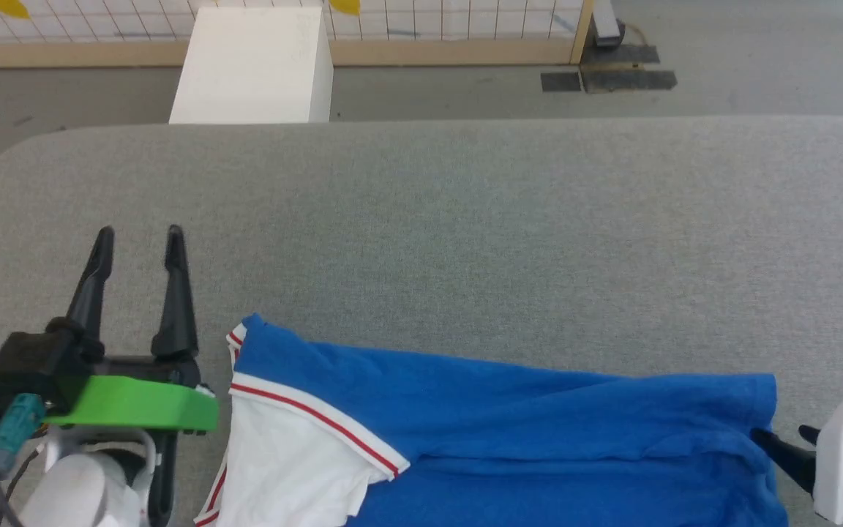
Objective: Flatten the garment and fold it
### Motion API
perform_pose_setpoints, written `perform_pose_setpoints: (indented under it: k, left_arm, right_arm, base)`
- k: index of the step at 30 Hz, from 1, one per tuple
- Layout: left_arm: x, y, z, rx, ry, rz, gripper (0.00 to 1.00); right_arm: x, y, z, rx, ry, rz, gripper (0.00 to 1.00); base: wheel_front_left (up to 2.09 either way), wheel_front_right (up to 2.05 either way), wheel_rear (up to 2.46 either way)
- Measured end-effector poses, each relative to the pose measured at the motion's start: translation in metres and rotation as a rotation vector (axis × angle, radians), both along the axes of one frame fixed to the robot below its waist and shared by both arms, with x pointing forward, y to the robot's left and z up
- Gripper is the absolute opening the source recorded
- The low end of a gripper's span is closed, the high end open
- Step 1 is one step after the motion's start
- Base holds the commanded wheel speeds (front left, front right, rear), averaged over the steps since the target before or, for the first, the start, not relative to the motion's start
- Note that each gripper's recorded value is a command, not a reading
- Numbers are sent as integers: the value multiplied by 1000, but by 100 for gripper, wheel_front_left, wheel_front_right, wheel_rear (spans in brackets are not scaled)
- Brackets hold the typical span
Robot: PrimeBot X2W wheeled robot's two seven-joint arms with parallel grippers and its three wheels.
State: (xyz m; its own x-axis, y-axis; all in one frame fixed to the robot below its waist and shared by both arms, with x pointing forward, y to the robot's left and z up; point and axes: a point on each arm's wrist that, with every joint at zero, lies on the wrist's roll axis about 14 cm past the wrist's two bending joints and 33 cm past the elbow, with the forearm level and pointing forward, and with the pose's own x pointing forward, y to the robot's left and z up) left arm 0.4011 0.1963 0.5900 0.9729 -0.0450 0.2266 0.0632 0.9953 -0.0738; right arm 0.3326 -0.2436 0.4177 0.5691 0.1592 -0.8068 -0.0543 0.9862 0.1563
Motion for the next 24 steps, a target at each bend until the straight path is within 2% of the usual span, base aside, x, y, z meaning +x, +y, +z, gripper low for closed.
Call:
perform_pose_setpoints:
  k: [3,7,12,17,19,24]
  left_arm:
    - [7,-5,-13,28,-2,-3,100]
    - [14,-6,-36,14,47,18,100]
    - [16,-4,-47,10,69,46,100]
    - [16,1,-47,0,67,71,100]
    - [16,2,-45,1,60,78,100]
    - [17,3,-43,-1,50,86,100]
  right_arm:
    - [-5,5,-20,8,83,34,100]
    - [-12,19,-42,36,165,82,100]
    - [-3,42,-44,89,159,139,100]
    - [-1,45,-47,83,155,165,100]
    - [0,42,-48,72,158,166,0]
    - [9,22,-46,40,133,117,0]
  base:
    - [0,0,0]
    - [0,0,0]
    - [0,0,0]
    - [0,0,0]
    - [0,0,0]
    - [0,0,0]
